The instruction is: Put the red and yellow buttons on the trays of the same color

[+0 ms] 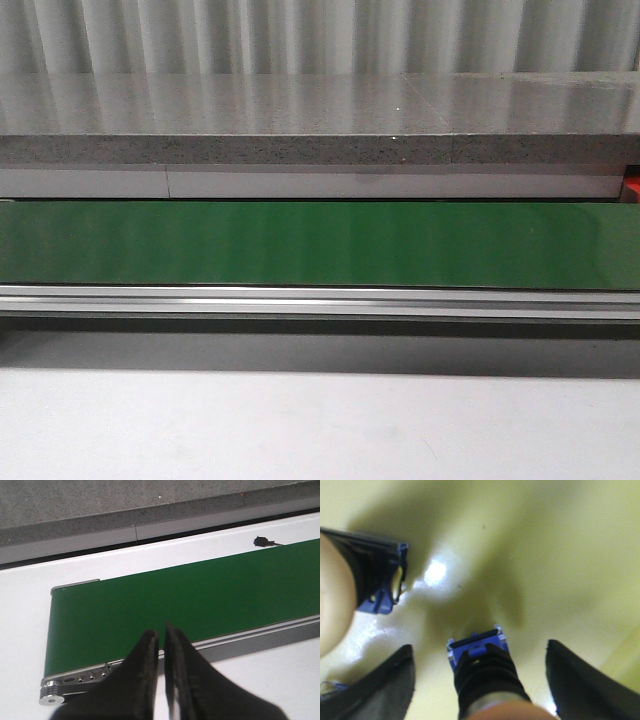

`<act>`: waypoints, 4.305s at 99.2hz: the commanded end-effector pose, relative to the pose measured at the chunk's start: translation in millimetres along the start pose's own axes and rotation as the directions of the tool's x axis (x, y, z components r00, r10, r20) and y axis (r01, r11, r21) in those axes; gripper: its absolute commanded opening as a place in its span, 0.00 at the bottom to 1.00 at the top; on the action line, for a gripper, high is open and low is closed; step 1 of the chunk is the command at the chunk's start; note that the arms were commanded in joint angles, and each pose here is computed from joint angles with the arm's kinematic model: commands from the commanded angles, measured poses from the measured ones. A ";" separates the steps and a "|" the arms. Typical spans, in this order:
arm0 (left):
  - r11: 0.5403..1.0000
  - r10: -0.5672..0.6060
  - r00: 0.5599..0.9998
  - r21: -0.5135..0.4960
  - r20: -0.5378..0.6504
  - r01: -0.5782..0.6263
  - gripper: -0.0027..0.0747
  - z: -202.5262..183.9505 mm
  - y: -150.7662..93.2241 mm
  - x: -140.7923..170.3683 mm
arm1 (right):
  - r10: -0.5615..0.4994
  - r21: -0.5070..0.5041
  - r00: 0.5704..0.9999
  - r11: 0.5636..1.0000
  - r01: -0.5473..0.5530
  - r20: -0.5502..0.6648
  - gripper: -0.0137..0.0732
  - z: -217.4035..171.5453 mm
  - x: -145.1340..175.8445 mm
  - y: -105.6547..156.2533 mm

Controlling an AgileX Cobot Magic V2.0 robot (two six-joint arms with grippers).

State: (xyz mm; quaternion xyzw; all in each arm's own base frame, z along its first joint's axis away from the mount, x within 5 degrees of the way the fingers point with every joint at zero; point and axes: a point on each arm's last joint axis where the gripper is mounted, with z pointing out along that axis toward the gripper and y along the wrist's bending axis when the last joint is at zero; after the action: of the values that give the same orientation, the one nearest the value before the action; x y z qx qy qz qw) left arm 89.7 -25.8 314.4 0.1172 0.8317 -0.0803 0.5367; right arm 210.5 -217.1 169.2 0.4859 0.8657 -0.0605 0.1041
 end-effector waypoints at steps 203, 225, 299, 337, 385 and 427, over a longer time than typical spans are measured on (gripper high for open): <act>1.000 -0.009 0.996 0.005 0.092 0.008 0.03 -3.2 -0.5 -14.2 | -0.502 -0.134 0.419 0.508 0.851 0.757 0.08 -224.1 164.3 79.0; 1.000 -0.009 0.996 0.005 0.092 0.008 0.03 -3.2 -0.5 -14.2 | -0.456 -0.135 0.397 0.506 0.852 0.796 0.08 -210.2 183.0 49.1; 1.000 -0.009 0.996 0.005 0.092 0.008 0.03 -3.2 -0.5 -14.2 | -0.074 -0.080 0.147 0.565 0.821 0.986 0.08 -128.6 228.9 -6.4; 1.000 -0.009 0.996 0.005 0.090 0.008 0.03 -2.7 -0.5 -14.2 | 0.012 -0.103 0.118 0.585 0.804 0.993 0.08 -98.3 246.6 -22.1; 1.000 -0.009 0.996 0.005 0.090 0.008 0.03 -2.7 -0.5 -14.2 | 0.020 -0.110 0.121 0.585 0.803 0.992 0.08 -99.0 246.4 -22.1; 1.000 -0.009 0.996 0.005 0.090 0.008 0.03 -2.7 -0.5 -14.2 | 0.020 -0.110 0.121 0.585 0.803 0.992 0.08 -99.0 246.4 -22.1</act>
State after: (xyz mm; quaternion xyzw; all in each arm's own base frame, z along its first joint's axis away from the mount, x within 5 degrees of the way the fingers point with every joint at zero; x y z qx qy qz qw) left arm 89.7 -25.9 314.4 0.1169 0.8317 -0.0811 0.5366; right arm 56.7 -4.1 195.6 -0.0072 0.7148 -0.0556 0.6971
